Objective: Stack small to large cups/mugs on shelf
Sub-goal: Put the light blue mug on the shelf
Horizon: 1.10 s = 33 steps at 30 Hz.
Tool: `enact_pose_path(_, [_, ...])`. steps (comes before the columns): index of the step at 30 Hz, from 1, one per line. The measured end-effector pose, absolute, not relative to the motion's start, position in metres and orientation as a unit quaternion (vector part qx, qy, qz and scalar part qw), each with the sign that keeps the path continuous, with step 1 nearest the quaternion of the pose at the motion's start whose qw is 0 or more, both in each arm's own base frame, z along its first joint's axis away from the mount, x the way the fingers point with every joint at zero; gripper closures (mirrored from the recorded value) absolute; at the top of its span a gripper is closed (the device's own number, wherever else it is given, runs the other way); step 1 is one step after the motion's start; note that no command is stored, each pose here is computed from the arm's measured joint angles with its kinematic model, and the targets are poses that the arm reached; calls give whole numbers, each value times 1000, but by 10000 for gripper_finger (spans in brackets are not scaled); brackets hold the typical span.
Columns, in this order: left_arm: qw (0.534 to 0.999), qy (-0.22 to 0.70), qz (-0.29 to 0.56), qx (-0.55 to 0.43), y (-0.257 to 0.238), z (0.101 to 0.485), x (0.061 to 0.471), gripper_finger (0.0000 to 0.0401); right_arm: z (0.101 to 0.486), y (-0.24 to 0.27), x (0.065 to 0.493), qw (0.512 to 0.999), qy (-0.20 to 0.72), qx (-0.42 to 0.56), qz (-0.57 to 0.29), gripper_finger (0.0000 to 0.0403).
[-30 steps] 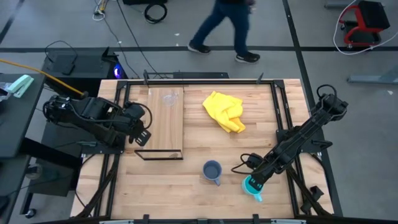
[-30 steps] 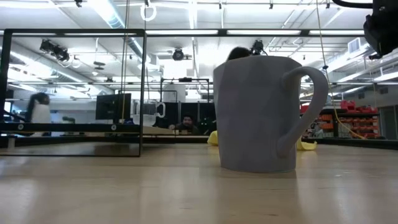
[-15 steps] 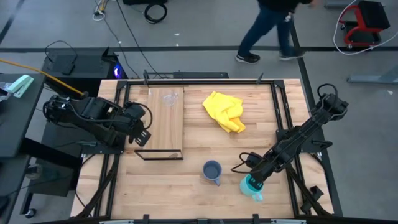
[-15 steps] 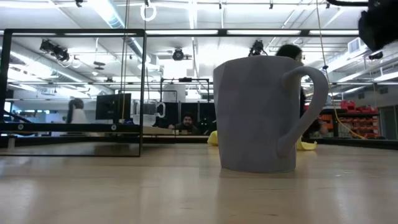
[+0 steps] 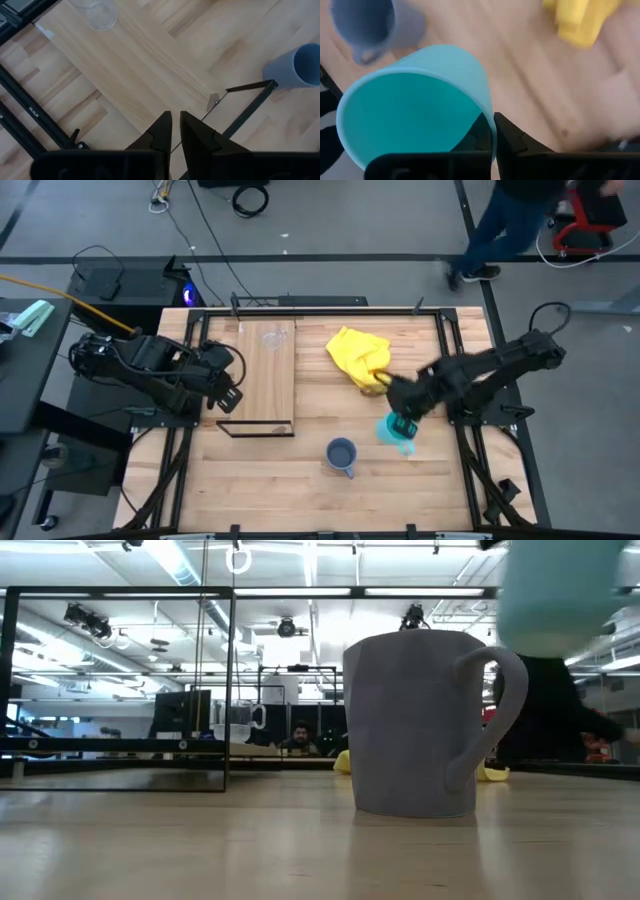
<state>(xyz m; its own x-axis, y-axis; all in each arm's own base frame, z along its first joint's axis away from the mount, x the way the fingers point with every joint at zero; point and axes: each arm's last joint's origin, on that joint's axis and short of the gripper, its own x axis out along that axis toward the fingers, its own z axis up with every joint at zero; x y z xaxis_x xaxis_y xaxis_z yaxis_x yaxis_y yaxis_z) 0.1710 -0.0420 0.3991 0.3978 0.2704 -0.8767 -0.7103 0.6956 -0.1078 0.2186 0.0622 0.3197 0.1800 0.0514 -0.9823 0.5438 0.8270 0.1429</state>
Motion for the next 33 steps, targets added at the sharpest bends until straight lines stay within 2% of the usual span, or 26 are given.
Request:
enact_pose_path(9, [805,430,317,-258,-27,407,157,367,350,-16,265,776,587,179,-145,398])
enact_pose_path(18, [809,385,330,-296,-10,419,129,382,366,-78,334,811,568,99,-94,398])
enact_pose_path(27, [818,381,334,-273,0,423,120,389,357,-118,392,831,546,75,-74,398])
enact_pose_path(33, [820,392,337,-246,5,422,122,380,342,-135,415,845,524,82,-64,398])
